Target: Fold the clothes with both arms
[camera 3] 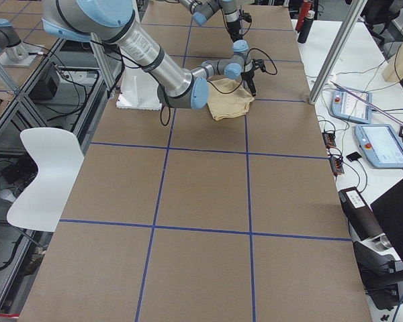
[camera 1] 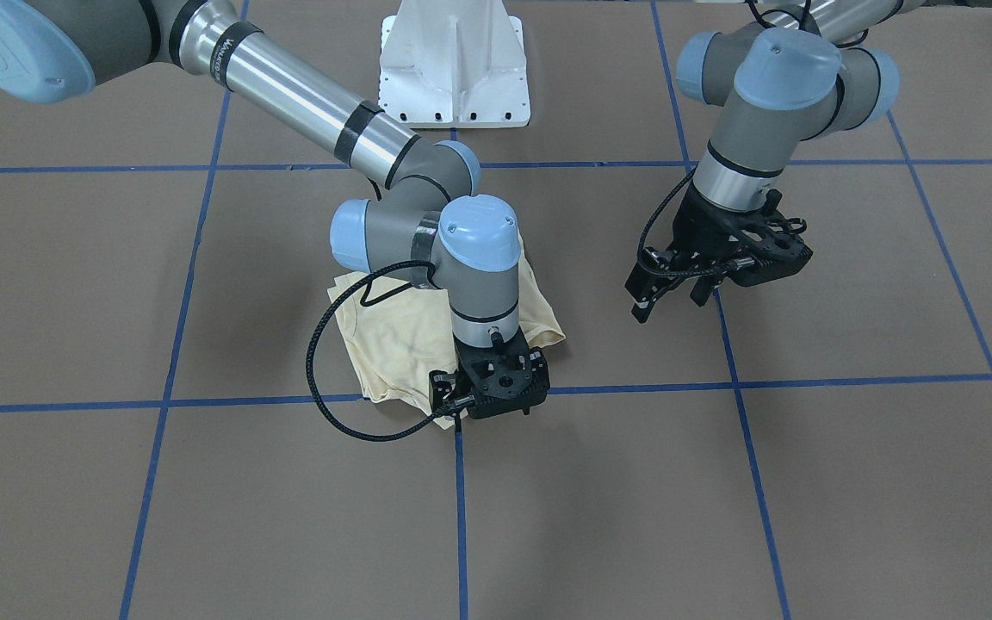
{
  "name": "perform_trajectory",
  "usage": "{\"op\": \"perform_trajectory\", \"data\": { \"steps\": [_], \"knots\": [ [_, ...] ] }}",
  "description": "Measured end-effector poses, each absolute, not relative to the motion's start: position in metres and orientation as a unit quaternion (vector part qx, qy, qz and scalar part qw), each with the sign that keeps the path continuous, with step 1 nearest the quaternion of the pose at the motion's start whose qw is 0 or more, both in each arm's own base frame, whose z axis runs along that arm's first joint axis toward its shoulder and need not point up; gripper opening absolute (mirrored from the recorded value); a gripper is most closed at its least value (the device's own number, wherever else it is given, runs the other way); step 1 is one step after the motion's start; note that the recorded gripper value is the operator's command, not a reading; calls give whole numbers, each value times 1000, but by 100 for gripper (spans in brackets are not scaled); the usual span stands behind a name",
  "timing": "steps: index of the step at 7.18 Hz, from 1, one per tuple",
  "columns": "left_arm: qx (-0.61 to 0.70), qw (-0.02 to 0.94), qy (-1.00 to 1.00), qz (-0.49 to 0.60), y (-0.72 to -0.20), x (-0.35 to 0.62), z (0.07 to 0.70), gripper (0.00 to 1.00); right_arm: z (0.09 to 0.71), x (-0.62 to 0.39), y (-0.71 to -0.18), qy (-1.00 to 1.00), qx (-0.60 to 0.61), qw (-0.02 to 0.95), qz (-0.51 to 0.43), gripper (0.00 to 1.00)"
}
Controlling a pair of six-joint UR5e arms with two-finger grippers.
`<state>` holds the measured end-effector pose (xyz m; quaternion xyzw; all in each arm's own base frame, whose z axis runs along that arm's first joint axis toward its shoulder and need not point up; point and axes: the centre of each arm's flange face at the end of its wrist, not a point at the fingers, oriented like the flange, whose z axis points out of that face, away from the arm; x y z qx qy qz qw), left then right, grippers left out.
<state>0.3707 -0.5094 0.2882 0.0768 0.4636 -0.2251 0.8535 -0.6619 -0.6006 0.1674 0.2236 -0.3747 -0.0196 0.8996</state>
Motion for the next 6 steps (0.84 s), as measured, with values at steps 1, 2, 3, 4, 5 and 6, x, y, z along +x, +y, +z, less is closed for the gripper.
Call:
{"op": "perform_trajectory", "data": {
  "steps": [1,2,3,4,5,6],
  "knots": [
    [78,853,464,-226,-511,367,287,100,154,-652,-609,-382,228,896,-14,100],
    [82,852,467,-222,-515,359,285,100,138,-633,-618,-389,221,894,-10,100],
    [91,855,467,-207,-519,348,285,100,124,-604,-622,-389,200,899,-9,100],
    [106,859,464,-188,-522,335,289,100,121,-567,-622,-386,179,905,-6,100],
    [125,862,460,-170,-525,315,294,100,131,-526,-625,-384,159,909,-6,100],
    [142,866,455,-153,-530,287,302,100,150,-482,-628,-379,146,914,-9,100]
  ]
}}
